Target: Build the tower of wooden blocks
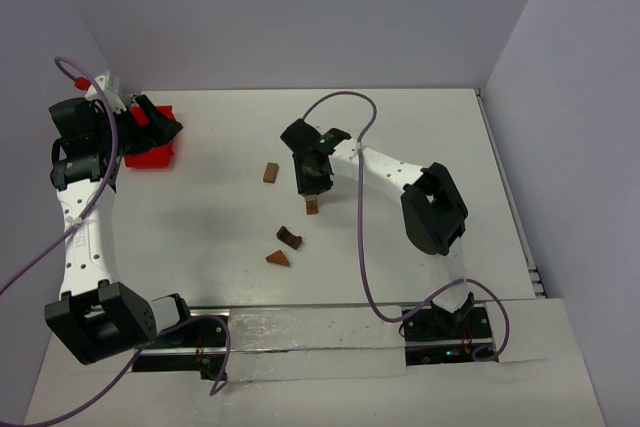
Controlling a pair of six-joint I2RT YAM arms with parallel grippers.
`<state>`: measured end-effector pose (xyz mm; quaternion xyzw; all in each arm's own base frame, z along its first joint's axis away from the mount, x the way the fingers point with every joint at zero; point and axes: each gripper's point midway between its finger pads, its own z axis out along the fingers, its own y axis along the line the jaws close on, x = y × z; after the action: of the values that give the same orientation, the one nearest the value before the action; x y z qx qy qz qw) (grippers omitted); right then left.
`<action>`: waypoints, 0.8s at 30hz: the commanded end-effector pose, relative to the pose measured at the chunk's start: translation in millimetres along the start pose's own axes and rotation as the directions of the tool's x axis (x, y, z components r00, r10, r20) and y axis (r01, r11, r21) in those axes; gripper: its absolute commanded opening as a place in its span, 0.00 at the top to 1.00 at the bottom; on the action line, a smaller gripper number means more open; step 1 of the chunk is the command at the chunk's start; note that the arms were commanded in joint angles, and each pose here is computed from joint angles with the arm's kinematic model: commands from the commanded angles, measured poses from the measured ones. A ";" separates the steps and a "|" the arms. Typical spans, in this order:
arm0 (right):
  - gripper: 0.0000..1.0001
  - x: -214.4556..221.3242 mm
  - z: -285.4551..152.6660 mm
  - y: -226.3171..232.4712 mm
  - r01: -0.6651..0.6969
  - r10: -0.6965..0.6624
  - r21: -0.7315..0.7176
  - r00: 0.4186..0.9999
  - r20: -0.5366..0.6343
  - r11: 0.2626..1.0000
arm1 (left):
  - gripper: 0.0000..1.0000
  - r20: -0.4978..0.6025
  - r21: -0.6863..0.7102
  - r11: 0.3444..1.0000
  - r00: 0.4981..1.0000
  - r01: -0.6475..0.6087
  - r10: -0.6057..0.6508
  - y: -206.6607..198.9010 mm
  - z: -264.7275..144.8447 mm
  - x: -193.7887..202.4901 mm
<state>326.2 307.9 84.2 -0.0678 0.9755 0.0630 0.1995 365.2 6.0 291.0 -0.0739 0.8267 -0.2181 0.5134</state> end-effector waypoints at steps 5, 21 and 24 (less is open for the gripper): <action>0.92 -11.9 -1.7 2.3 -0.012 0.012 -0.007 1.000 0.022 1.000 | 0.01 0.050 0.035 0.999 0.998 -0.033 0.031 -7.4 -1.7 -17.2; 0.86 -8.7 1.5 -1.4 -0.019 0.019 -0.007 1.000 0.004 1.000 | 0.01 0.049 0.035 0.999 0.998 -0.032 0.031 -7.2 -1.6 -17.1; 0.85 -8.4 2.4 -2.7 -0.020 0.020 -0.006 1.000 0.001 1.000 | 0.01 0.051 0.036 0.999 0.998 -0.033 0.031 -7.4 -1.9 -17.5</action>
<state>325.7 308.2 81.7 -0.0671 0.9767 0.0667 0.1928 366.6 6.4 291.0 -0.0734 0.8261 -0.2178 0.5144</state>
